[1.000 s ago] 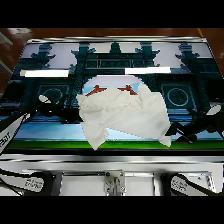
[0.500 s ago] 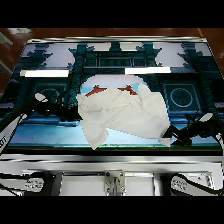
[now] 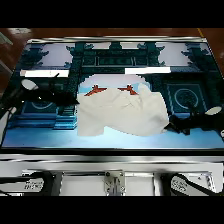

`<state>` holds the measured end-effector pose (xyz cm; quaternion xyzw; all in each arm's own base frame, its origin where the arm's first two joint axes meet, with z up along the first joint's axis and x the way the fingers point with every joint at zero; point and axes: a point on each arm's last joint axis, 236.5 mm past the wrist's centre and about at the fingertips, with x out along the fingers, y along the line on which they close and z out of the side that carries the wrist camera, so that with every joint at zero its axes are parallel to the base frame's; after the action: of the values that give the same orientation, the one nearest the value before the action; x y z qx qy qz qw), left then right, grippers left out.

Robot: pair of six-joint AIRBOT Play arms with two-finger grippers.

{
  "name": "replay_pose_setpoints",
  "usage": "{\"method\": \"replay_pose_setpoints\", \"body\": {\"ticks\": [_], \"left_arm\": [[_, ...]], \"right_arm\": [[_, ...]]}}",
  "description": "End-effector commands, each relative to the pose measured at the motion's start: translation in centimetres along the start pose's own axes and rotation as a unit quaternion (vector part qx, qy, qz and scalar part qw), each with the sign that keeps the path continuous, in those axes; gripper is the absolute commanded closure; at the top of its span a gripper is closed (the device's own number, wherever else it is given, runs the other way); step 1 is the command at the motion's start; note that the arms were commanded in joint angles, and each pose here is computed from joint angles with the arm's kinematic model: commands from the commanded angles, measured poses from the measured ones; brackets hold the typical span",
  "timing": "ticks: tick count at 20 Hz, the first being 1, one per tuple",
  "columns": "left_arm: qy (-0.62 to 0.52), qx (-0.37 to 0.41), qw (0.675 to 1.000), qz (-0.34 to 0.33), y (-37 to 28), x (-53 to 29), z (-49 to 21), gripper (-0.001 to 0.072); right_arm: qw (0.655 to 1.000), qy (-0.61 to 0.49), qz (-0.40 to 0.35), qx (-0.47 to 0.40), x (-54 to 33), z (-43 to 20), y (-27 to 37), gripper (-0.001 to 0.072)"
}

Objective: Fold the shirts.

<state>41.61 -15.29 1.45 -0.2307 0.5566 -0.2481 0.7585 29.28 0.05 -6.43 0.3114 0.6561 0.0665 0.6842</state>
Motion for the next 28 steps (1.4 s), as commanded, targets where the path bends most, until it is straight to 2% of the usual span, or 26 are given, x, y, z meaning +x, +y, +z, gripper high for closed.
{"method": "replay_pose_setpoints", "body": {"ticks": [1, 3, 4, 5, 7, 8, 9, 10, 11, 12, 14, 19, 23, 26, 28], "left_arm": [[-0.139, 0.116, 0.983, 0.010, -7.3, -10.2, 6.6, 0.0667], [-0.262, 0.204, 0.943, 0.017, -14.6, -20.3, 8.8, 0.0666], [-0.336, 0.243, 0.910, 0.017, -18.8, -26.2, 8.9, 0.0666], [-0.405, 0.276, 0.872, 0.015, -22.6, -31.8, 8.1, 0.0666], [-0.532, 0.325, 0.782, 0.010, -29.3, -42.2, 4.1, 0.0666], [-0.577, 0.339, 0.743, 0.009, -31.4, -46.0, 1.6, 0.0666], [-0.609, 0.348, 0.712, 0.007, -32.9, -48.9, -1.2, 0.0666], [-0.624, 0.347, 0.700, 0.008, -33.5, -50.5, -3.5, 0.0666], [-0.628, 0.341, 0.699, 0.012, -33.5, -51.2, -5.2, 0.0667], [-0.625, 0.339, 0.703, 0.026, -33.2, -51.4, -6.6, 0.0666], [-0.601, 0.333, 0.723, 0.071, -31.3, -50.6, -8.1, 0.0666], [-0.499, 0.292, 0.797, 0.175, -24.1, -45.9, -7.8, 0.0666], [-0.404, 0.235, 0.863, 0.191, -17.5, -38.1, -5.2, 0.0665], [-0.299, 0.168, 0.917, 0.201, -9.9, -29.0, -4.0, 0.0664], [-0.266, 0.106, 0.937, 0.201, -4.9, -23.4, -2.7, 0.0665]], "right_arm": [[0.982, -0.126, 0.004, -0.144, -9.9, 3.4, 6.7, 0.0644], [0.932, -0.274, -0.024, -0.236, -20.5, 4.4, 12.7, 0.0643], [0.888, -0.365, -0.043, -0.275, -26.7, 3.8, 16.1, 0.0643], [0.835, -0.456, -0.064, -0.302, -32.9, 2.6, 19.0, 0.0643], [0.702, -0.629, -0.093, -0.321, -44.8, -2.7, 23.9, 0.0643], [0.648, -0.683, -0.099, -0.321, -48.6, -5.7, 25.3, 0.0643], [0.608, -0.718, -0.105, -0.322, -51.1, -8.5, 26.2, 0.0643], [0.583, -0.736, -0.111, -0.326, -52.4, -10.9, 26.7, 0.0643], [0.575, -0.742, -0.114, -0.325, -52.8, -12.6, 26.8, 0.0643], [0.579, -0.740, -0.118, -0.321, -52.5, -13.4, 26.5, 0.0643], [0.612, -0.712, -0.144, -0.313, -50.7, -13.8, 24.9, 0.0643], [0.736, -0.593, -0.179, -0.272, -44.3, -11.0, 19.9, 0.0643], [0.848, -0.467, -0.148, -0.201, -37.8, -6.3, 16.5, 0.0643], [0.910, -0.357, -0.143, -0.154, -30.7, -1.5, 12.1, 0.0643], [0.934, -0.315, -0.119, -0.116, -24.8, 2.7, 9.0, 0.0643]]}}
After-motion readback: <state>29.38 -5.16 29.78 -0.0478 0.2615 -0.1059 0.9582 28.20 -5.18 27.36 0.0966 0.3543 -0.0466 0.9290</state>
